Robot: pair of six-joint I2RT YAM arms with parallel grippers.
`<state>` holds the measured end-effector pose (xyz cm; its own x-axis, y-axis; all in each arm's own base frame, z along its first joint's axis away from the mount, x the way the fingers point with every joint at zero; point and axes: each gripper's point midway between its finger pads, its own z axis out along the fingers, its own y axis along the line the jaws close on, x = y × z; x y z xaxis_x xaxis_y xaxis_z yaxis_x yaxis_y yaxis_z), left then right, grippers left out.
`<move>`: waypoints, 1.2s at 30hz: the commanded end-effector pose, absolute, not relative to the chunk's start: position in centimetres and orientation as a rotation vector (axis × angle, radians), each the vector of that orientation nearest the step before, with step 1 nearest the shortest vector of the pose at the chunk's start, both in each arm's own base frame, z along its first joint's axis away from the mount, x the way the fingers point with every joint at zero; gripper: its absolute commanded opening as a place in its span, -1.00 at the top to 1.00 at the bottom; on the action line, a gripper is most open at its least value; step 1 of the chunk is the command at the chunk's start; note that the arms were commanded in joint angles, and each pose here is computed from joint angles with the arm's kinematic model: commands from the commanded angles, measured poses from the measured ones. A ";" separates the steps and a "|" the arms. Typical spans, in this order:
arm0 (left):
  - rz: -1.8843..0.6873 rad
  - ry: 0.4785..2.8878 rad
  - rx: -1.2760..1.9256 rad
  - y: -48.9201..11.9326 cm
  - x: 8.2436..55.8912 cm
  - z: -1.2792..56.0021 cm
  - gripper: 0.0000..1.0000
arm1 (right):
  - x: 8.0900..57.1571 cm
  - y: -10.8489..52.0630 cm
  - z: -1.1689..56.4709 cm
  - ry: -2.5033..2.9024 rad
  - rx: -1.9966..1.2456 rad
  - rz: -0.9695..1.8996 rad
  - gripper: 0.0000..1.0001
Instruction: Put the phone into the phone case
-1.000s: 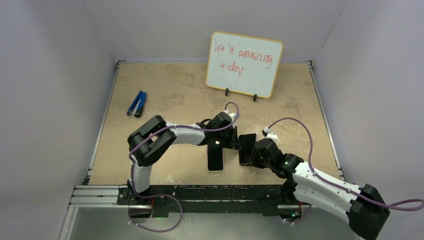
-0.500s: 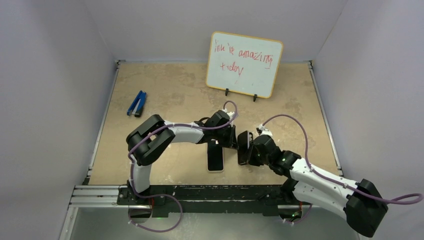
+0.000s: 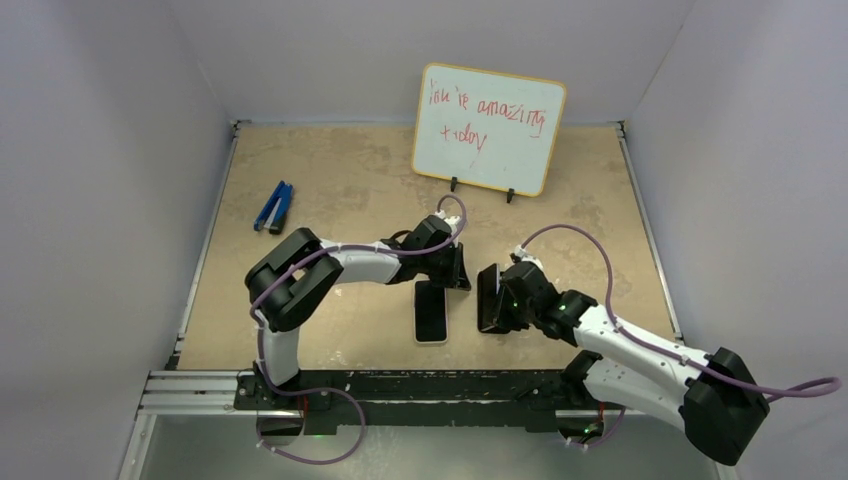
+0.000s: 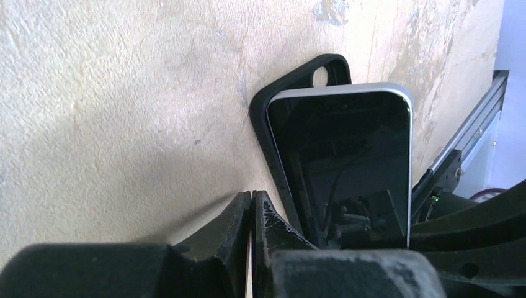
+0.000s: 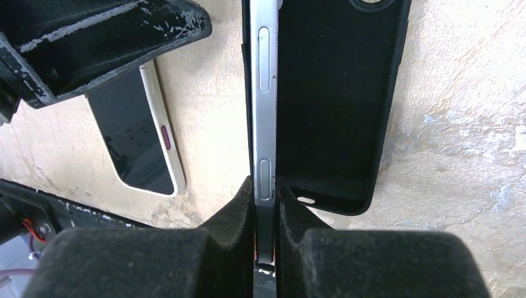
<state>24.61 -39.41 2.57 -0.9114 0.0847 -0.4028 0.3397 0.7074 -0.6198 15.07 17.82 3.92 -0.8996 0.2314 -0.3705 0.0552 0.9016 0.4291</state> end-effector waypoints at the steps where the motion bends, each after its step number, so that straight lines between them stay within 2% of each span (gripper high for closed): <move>1: -1.100 2.496 0.344 -39.9 24.6 4.8 0.79 | 12.7 17.3 2.9 2.756 0.209 0.589 0.94; 9: -1.213 2.460 0.359 -41.0 23.9 5.0 0.42 | 12.7 17.8 2.3 2.796 0.174 0.684 0.86; 10: -1.223 2.453 0.361 -41.1 23.8 5.0 0.41 | 12.8 17.7 2.3 2.799 0.168 0.676 0.76; 13: -1.213 2.441 0.363 -41.2 23.7 4.8 0.39 | 13.5 16.2 2.9 2.794 0.176 0.540 0.21; 15: -1.213 2.440 0.363 -41.3 23.8 4.7 0.39 | 14.4 15.5 4.1 2.752 0.185 0.482 -0.05; 18: -1.212 2.442 0.365 -41.5 23.9 4.5 0.39 | 15.6 14.9 5.3 2.685 0.193 0.434 -0.21; 23: -1.255 2.415 0.376 -42.0 23.6 4.7 0.39 | 16.8 14.1 6.6 2.642 0.206 0.356 -0.23; 31: -1.274 2.423 0.354 -41.9 23.3 4.0 0.39 | 18.5 13.1 7.4 2.575 0.226 0.262 0.03; 36: -1.265 2.433 0.350 -41.9 23.3 3.5 0.36 | 19.9 12.1 7.3 2.535 0.242 0.159 0.00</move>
<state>23.27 -41.34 3.48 -0.9051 0.0503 -0.4221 0.3685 0.5878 -0.7202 17.97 13.35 6.41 -0.8567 0.2101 -0.4711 0.1080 0.9661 0.2345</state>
